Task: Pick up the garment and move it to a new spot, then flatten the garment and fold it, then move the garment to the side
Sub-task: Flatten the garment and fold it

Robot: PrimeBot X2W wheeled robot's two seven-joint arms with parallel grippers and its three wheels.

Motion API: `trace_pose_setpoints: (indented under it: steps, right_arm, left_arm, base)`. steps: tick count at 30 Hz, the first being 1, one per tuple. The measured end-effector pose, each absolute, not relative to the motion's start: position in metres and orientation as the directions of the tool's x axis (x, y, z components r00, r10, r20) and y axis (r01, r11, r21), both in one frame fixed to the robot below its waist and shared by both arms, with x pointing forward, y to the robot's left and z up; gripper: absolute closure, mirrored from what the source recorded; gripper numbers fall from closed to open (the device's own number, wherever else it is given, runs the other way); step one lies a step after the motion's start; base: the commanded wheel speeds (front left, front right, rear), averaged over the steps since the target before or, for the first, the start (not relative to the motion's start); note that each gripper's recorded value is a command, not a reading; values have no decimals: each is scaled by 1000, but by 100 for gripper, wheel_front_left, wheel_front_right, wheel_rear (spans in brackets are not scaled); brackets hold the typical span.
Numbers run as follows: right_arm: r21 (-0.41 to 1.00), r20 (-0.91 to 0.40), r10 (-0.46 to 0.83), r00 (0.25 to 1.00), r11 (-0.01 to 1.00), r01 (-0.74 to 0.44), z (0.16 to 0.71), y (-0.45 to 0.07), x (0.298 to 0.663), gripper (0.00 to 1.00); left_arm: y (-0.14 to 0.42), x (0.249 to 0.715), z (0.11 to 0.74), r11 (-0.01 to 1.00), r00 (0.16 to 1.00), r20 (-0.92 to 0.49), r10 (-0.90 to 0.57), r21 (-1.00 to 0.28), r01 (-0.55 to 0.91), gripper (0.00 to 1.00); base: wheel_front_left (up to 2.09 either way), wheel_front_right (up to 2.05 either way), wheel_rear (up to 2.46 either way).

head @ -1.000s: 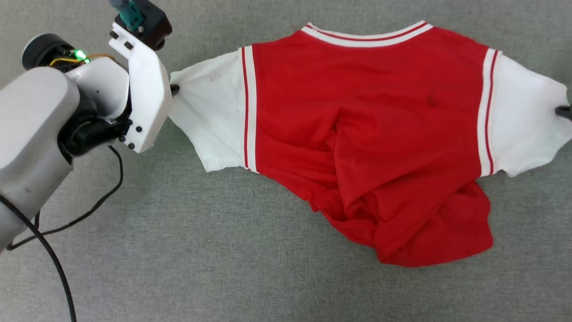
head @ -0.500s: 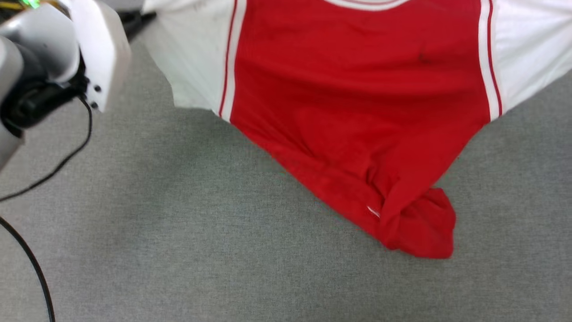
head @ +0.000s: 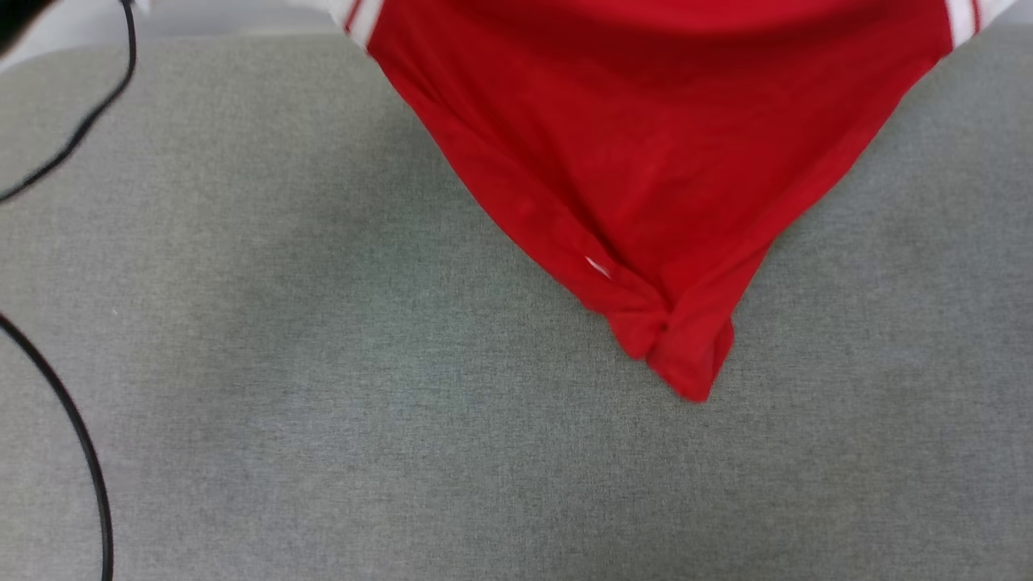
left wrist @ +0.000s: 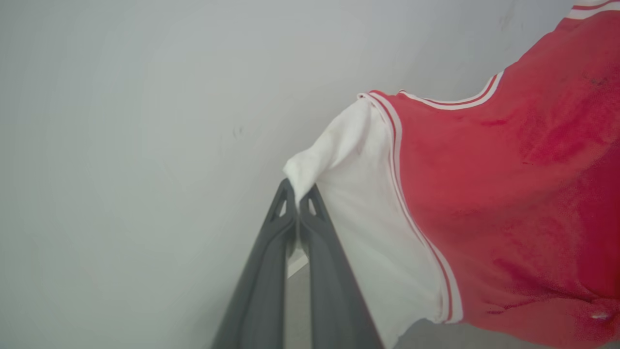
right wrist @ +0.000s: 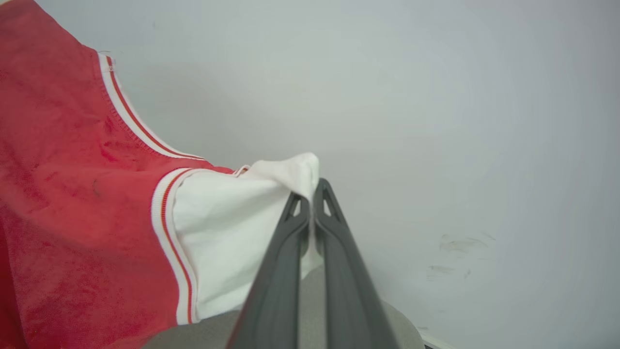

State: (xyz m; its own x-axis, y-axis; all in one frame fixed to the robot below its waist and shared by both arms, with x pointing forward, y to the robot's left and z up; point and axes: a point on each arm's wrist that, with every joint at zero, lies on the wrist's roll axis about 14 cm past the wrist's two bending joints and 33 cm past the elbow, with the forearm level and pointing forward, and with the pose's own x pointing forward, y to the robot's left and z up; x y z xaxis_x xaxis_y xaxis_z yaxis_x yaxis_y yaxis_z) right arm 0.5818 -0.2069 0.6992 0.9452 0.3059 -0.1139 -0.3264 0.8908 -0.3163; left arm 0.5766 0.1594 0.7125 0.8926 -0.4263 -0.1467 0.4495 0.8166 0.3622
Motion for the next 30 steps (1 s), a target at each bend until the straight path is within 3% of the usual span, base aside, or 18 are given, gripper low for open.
trace_pose_setpoints:
  steps: [4, 8, 19, 26, 30]
  right_arm:
    - [-371, -59, 279, 958, 885, -281, 722, -205, 604, 100]
    - [-412, 27, 249, 968, 885, -216, 753, -198, 639, 100]
    - [-480, 217, 250, 944, 869, -120, 804, -176, 687, 100]
    - [-474, 180, 260, 949, 868, -148, 775, -165, 712, 100]
    - [-460, 83, 277, 957, 863, -210, 725, -160, 719, 100]
  left_arm:
    - [155, 596, 727, 827, 902, -100, -420, 367, 426, 100]
    - [153, 628, 762, 855, 916, 42, -399, 378, 355, 100]
    - [149, 666, 807, 893, 887, 255, -385, 344, 289, 100]
    - [163, 685, 781, 900, 906, 236, -351, 354, 256, 100]
    - [168, 693, 735, 901, 927, 157, -342, 335, 275, 100]
  base:
    - [0, 0, 0]
    - [0, 0, 0]
    - [0, 0, 0]
    - [0, 0, 0]
    - [0, 0, 0]
